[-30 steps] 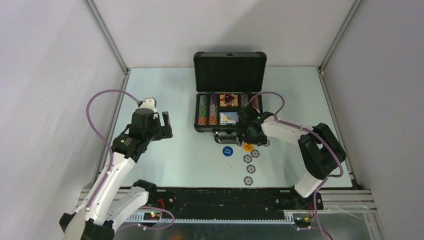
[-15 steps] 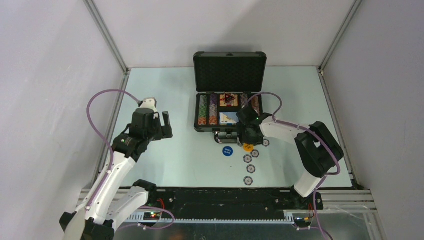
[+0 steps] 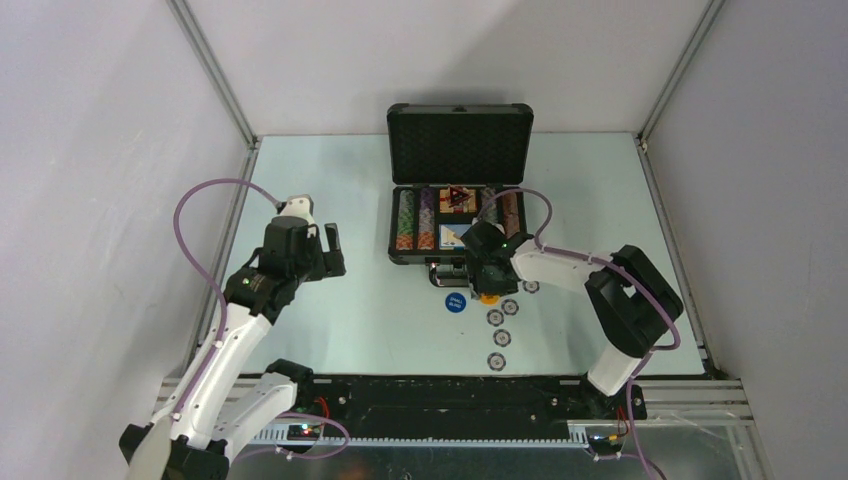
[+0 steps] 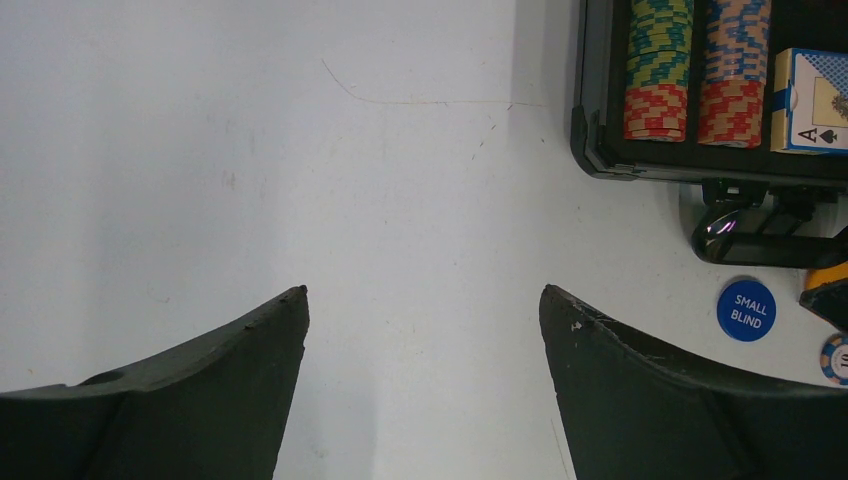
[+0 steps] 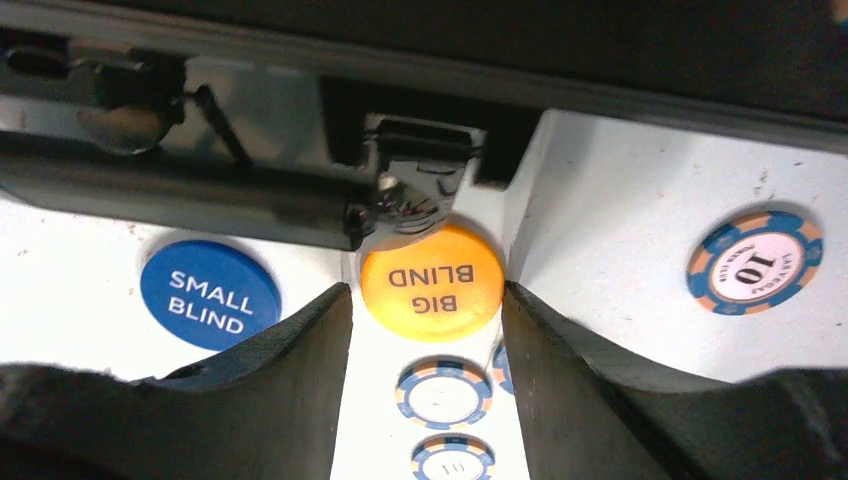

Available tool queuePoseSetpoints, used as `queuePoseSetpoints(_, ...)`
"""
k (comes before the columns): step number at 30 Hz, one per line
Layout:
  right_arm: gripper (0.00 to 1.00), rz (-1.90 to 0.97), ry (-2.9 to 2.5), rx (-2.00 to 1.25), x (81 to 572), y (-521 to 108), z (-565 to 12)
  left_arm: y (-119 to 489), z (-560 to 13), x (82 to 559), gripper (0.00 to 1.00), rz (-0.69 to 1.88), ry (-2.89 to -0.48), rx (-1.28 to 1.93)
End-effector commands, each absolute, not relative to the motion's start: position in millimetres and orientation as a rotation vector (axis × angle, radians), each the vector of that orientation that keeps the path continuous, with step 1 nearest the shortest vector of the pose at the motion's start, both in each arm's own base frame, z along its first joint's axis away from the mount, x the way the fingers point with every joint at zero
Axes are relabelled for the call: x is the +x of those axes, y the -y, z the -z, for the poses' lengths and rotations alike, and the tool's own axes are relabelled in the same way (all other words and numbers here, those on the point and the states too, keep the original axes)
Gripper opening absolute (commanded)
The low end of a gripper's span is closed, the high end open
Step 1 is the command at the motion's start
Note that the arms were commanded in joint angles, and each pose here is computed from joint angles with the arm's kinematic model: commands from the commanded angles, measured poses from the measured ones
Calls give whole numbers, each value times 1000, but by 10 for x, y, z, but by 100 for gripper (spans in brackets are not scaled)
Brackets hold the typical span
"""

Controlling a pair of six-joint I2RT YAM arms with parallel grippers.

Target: Pack up texas hold em set

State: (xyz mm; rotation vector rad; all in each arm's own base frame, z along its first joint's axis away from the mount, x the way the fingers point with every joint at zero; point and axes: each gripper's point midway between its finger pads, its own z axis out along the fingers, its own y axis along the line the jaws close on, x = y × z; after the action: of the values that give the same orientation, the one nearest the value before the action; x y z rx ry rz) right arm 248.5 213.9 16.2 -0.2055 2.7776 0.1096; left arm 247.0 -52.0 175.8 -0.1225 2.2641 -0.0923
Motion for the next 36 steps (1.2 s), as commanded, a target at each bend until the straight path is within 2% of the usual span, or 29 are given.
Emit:
queuePoseSetpoints(1,60,-126,-2814,-218,2302,-2215,-125,524,-1800,2514,90,97,-2241,-104)
queuePoseSetpoints(8,58,-91,-2836,-258,2207,-2242,-28,521,-1800,2512,90,97,-2240,-106)
queuePoseSetpoints(15,71,-67,-2820,-205,2335,-2221,10,524,-1796,2511,90,97,-2242,-104)
queuePoseSetpoints(19,72,-32,-2811,-181,2419,-2175,12,525,-1797,2510,90,98,-2242,-103)
queuePoseSetpoints(28,61,-3,-2823,-184,2441,-2144,42,520,-1802,2513,90,95,-2239,-105)
queuePoseSetpoints(36,58,7,-2835,-214,2361,-2160,34,522,-1797,2515,90,95,-2241,-103)
